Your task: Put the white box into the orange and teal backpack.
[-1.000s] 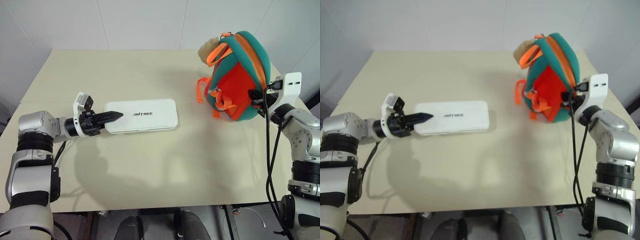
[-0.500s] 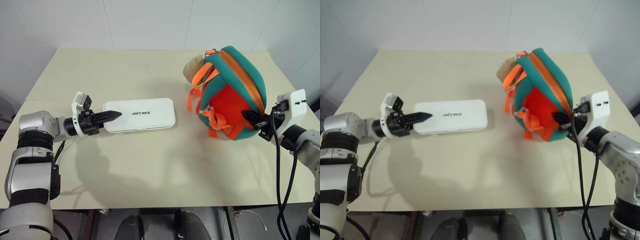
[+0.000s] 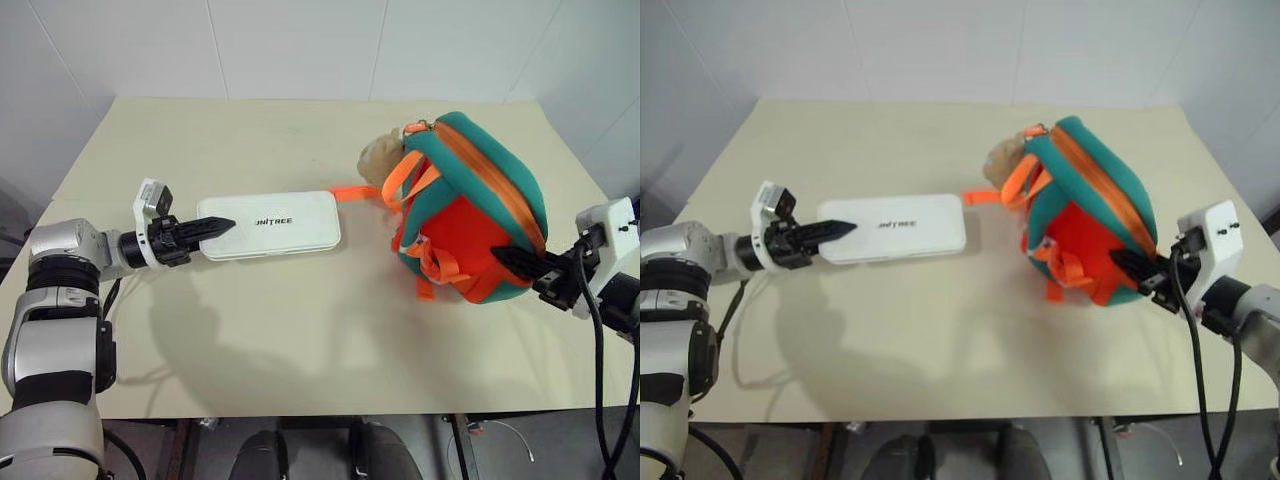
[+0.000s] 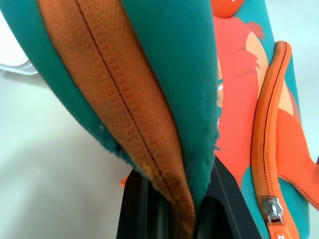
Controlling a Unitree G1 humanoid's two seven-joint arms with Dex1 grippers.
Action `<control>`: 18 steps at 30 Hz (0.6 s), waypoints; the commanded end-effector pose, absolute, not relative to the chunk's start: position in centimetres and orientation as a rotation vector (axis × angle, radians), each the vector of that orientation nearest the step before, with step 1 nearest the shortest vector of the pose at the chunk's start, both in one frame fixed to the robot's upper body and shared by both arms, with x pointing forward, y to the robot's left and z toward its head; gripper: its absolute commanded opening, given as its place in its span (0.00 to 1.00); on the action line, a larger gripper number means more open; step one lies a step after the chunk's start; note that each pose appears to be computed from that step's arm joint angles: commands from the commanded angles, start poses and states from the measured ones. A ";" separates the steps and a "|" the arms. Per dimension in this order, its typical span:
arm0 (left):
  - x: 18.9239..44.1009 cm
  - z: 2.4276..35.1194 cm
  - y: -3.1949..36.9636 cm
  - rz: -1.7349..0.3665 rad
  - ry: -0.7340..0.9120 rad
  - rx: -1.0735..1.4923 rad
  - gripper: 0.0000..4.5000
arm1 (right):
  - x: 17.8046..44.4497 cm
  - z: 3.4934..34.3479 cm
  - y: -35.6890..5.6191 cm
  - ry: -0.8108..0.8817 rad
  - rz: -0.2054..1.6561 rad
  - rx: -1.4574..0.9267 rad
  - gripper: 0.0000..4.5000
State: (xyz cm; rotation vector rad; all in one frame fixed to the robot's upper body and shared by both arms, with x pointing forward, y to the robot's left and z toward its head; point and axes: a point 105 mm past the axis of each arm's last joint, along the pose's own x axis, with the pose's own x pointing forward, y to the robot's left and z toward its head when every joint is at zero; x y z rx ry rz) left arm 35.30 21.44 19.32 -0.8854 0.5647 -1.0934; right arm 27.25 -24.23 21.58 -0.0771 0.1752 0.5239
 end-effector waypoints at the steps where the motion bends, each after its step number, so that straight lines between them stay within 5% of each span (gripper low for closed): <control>1: 35.4 21.5 21.6 -1.138 0.492 -0.856 0.29 | 27.1 22.8 -24.9 0.138 0.533 -0.097 0.11; 12: 35.7 21.5 21.2 -1.147 0.491 -0.846 0.29 | 28.9 22.3 -27.8 0.150 0.559 -0.089 0.11; 18: 35.6 21.6 21.6 -1.142 0.488 -0.841 0.29 | 27.5 22.3 -26.7 0.173 0.665 -0.110 0.11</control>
